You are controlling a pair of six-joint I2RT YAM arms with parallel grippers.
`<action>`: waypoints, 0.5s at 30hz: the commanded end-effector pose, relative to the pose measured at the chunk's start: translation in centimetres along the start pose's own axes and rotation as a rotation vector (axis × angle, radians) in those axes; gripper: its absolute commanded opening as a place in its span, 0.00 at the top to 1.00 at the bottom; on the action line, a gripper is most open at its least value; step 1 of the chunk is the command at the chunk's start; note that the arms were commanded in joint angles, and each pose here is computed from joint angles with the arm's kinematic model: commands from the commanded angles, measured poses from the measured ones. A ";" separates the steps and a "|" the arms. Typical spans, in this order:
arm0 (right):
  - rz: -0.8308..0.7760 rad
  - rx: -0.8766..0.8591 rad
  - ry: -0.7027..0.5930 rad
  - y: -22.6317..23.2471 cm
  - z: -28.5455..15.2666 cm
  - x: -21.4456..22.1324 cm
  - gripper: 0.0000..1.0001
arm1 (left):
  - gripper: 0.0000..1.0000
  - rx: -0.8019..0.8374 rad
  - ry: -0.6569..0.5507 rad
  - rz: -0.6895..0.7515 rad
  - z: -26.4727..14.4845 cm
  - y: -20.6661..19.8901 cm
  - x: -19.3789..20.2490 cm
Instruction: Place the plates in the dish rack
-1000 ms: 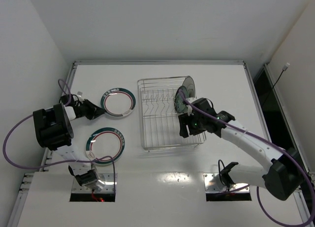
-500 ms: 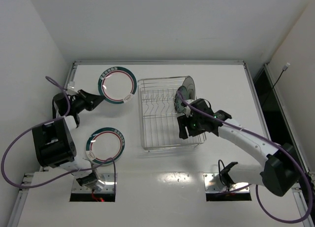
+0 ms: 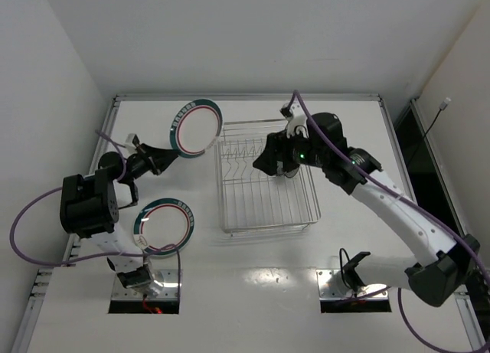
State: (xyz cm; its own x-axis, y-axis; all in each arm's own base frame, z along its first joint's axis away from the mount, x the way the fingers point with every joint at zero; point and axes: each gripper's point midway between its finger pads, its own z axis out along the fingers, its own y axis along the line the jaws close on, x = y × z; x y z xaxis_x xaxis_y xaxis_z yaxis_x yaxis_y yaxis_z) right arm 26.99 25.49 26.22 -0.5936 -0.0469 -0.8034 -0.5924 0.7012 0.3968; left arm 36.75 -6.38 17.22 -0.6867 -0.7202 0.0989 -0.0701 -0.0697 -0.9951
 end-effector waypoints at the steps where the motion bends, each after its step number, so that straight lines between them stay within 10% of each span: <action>1: 0.015 -0.084 -0.015 1.0 2.5 -2.3 0.30 | 1.00 0.310 0.180 0.620 -0.2 -8.2 7.3; 15: 0.065 -0.141 -0.053 -0.6 5.0 -4.3 0.30 | 1.00 0.125 0.283 0.775 2.9 -5.8 9.8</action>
State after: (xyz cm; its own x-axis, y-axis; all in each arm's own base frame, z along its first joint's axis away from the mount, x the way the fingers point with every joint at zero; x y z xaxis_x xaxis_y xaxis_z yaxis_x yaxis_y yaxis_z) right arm 31.40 28.17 24.59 -0.6619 -0.0226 -0.7493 -0.5809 0.6472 0.4937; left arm 32.26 -14.76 23.76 -0.7083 -0.4274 -0.5619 0.5047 0.2500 -0.8263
